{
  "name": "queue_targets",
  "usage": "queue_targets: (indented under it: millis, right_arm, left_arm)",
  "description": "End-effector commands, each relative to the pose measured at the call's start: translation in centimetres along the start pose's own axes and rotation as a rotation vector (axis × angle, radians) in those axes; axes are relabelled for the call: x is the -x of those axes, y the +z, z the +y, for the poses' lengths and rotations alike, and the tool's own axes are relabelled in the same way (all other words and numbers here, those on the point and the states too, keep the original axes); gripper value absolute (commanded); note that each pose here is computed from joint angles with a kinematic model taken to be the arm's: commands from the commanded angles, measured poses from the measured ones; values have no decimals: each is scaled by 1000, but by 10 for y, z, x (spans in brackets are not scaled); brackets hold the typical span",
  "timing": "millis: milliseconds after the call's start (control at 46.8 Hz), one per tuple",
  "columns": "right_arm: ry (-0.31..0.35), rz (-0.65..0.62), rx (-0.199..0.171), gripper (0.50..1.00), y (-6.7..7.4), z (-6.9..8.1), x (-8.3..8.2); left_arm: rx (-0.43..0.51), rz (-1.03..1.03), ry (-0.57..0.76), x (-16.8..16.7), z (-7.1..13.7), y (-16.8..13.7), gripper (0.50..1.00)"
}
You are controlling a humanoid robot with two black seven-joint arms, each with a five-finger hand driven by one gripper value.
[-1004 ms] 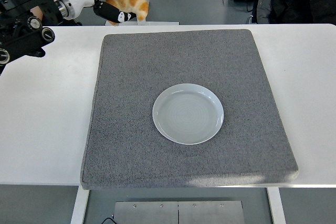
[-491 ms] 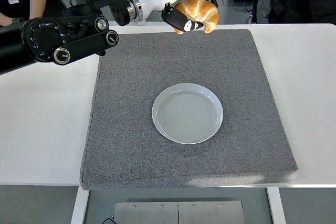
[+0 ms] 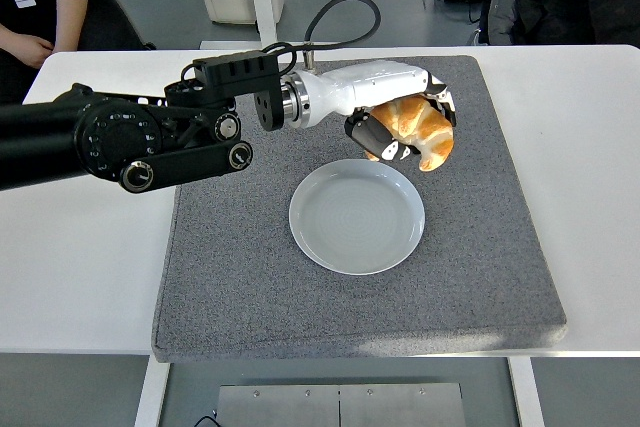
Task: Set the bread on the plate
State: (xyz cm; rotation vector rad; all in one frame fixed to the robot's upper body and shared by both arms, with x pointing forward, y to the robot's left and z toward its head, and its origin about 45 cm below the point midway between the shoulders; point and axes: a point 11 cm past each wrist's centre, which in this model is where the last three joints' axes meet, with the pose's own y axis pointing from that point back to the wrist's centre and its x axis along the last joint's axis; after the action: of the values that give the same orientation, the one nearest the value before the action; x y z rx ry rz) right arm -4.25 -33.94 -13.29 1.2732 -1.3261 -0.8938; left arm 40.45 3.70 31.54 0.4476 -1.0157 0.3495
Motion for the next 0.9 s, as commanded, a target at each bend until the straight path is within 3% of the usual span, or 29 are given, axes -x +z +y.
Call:
queue_targets:
  millis: [0, 385, 876]
  right_arm:
    - [0, 1, 0, 1000, 0, 0, 0]
    - [0, -1, 1, 1000, 1, 0, 0]
    - [0, -1, 1, 1000, 1, 0, 0]
  left_arm:
    - [-6, 0, -11, 10, 4, -7, 500]
    - [-25, 39, -51, 68, 13, -26, 500]
    - [-69, 90, -49, 91, 20, -43, 500]
